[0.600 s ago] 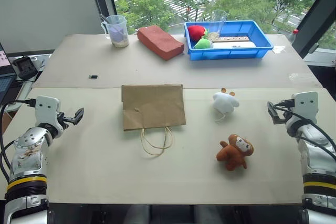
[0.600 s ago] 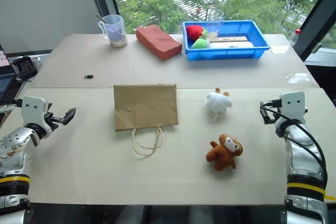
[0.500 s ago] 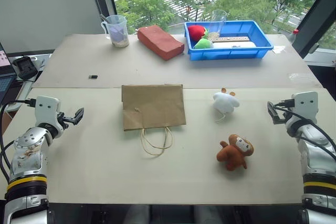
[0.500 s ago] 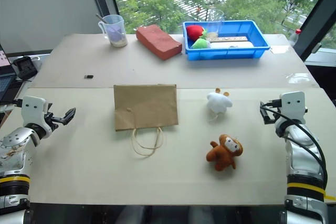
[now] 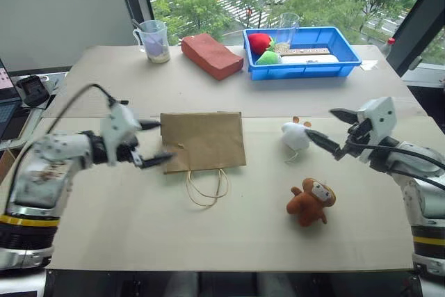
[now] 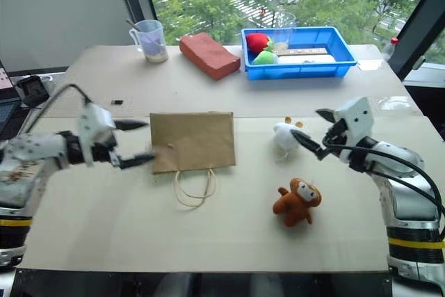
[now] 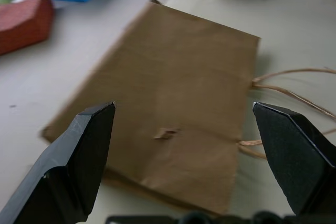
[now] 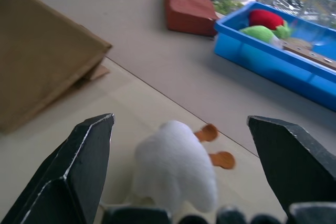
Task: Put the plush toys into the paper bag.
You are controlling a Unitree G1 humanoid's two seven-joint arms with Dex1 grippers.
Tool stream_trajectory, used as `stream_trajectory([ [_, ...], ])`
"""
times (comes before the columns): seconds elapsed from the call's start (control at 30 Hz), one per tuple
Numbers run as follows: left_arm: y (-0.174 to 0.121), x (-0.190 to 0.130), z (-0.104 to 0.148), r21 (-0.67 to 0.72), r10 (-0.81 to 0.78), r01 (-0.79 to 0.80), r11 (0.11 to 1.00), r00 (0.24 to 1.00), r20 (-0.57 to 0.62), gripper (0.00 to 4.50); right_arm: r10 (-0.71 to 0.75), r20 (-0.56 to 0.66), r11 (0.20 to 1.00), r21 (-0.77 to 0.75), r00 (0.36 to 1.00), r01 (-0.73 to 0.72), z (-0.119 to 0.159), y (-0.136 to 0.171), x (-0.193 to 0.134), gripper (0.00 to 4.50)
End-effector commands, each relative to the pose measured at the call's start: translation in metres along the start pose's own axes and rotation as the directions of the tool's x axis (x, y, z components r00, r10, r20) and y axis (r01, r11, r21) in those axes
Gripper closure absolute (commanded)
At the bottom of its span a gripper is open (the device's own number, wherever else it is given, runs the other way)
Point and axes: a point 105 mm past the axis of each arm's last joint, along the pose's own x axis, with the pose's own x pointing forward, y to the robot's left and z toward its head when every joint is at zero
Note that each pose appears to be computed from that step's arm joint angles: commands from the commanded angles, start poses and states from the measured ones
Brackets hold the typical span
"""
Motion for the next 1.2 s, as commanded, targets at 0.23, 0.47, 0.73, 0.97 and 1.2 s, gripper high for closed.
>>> stream_trajectory([
  [0.23, -0.040, 0.045, 0.006, 0.318, -0.406, 0.413, 0.853, 0.909, -0.092, 0.06, 0.409, 0.018, 0.912, -0.018, 0.912, -0.409, 0.033, 0.102, 0.001, 0.00],
  [0.47, -0.044, 0.069, -0.003, 0.388, -0.467, 0.473, 0.791, 0.876, -0.117, 0.06, 0.394, 0.023, 0.919, 0.000, 0.919, -0.394, 0.036, 0.116, -0.004, 0.00],
  [0.73, -0.044, 0.086, -0.007, 0.383, -0.476, 0.477, 0.791, 0.873, -0.104, 1.84, 0.338, 0.021, 0.941, 0.004, 0.941, -0.338, 0.033, 0.116, -0.005, 0.00],
  [0.97, -0.040, 0.087, -0.003, 0.338, -0.482, 0.477, 0.811, 0.873, -0.076, 4.47, 0.303, 0.018, 0.953, -0.004, 0.953, -0.303, 0.031, 0.109, -0.004, 0.00],
  [1.2, 0.007, 0.083, 0.055, -0.127, -0.276, 0.306, 0.943, 0.938, 0.209, 4.47, 0.225, 0.004, 0.974, -0.012, 0.974, -0.225, 0.024, 0.099, -0.002, 0.00],
])
